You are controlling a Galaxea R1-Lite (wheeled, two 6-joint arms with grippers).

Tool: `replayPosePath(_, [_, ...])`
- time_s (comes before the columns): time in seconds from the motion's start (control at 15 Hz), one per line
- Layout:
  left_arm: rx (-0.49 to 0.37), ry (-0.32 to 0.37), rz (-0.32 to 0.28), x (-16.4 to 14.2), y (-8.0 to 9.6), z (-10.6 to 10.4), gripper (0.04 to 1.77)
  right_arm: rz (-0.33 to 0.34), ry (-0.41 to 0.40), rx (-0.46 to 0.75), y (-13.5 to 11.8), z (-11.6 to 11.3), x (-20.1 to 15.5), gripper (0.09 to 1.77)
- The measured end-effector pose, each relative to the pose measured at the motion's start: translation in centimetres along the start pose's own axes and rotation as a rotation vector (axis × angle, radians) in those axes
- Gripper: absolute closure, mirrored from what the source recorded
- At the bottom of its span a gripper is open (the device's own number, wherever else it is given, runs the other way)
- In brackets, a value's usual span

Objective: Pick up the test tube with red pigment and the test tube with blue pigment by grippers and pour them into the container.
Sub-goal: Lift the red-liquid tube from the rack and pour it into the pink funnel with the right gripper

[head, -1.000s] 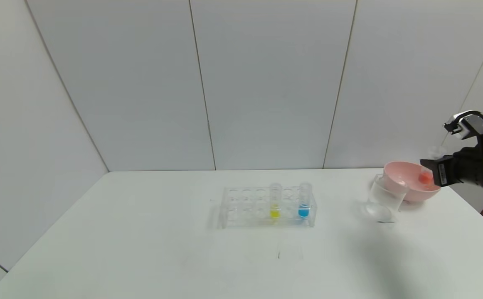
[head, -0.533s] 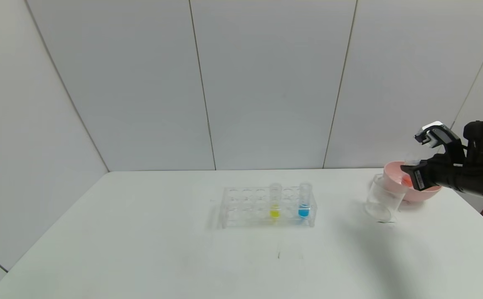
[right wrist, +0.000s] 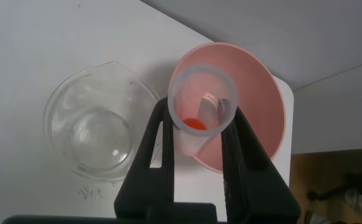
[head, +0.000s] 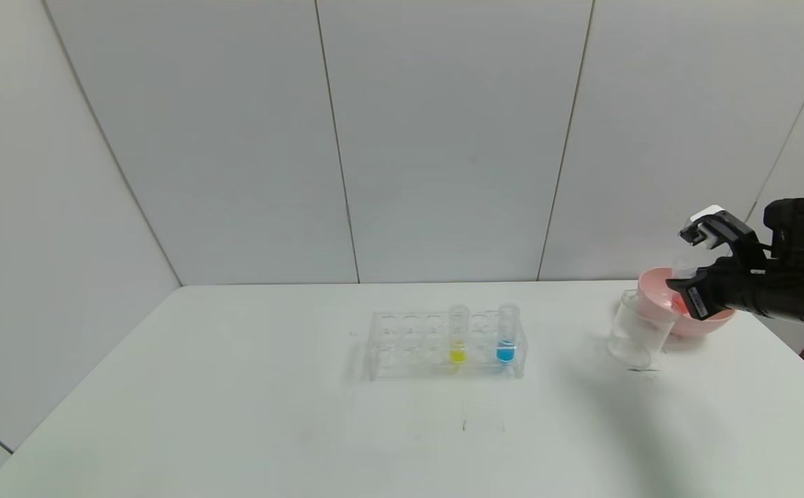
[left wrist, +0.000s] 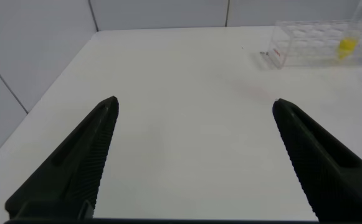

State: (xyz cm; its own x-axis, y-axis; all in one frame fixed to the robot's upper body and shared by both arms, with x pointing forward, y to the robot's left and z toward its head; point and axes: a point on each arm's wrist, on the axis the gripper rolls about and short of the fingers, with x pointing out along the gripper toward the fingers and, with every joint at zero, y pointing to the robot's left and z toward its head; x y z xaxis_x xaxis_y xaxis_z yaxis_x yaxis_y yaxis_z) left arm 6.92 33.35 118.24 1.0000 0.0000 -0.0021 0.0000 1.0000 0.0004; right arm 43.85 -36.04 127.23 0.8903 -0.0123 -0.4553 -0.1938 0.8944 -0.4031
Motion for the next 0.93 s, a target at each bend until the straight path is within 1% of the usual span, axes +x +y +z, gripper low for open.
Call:
replayPosePath(0.2, [0.0, 0.0, 0.0, 0.0, 0.0, 0.0, 0.05, 0.031, 0.085, -0.066, -0.1, 0.1, -1.0, 1.35])
replayPosePath(0.27, [0.0, 0.0, 0.0, 0.0, 0.0, 0.0, 0.05, 0.036, 0.099, -0.092, -0.2, 0.4, -1.4, 1.35])
replayPosePath(0.4, [0.0, 0.0, 0.0, 0.0, 0.0, 0.0, 0.05, 0.03, 0.086, -0.139, -0.5, 1.3, -2.1, 1.35])
replayPosePath(0.53, [0.0, 0.0, 0.0, 0.0, 0.0, 0.0, 0.05, 0.016, 0.061, -0.155, -0.9, 2.2, -2.4, 1.35])
replayPosePath(0.6, [0.0, 0.0, 0.0, 0.0, 0.0, 0.0, 0.05, 0.016, 0.061, -0.168, -1.1, 2.4, -2.6, 1.35])
replayPosePath(0.8, [0.0, 0.0, 0.0, 0.0, 0.0, 0.0, 0.05, 0.052, 0.11, -0.216, -1.1, 2.6, -3.1, 1.35])
replayPosePath(0.93, [0.0, 0.0, 0.0, 0.0, 0.0, 0.0, 0.05, 0.085, 0.151, -0.277, -1.3, 2.8, -3.6, 1.35])
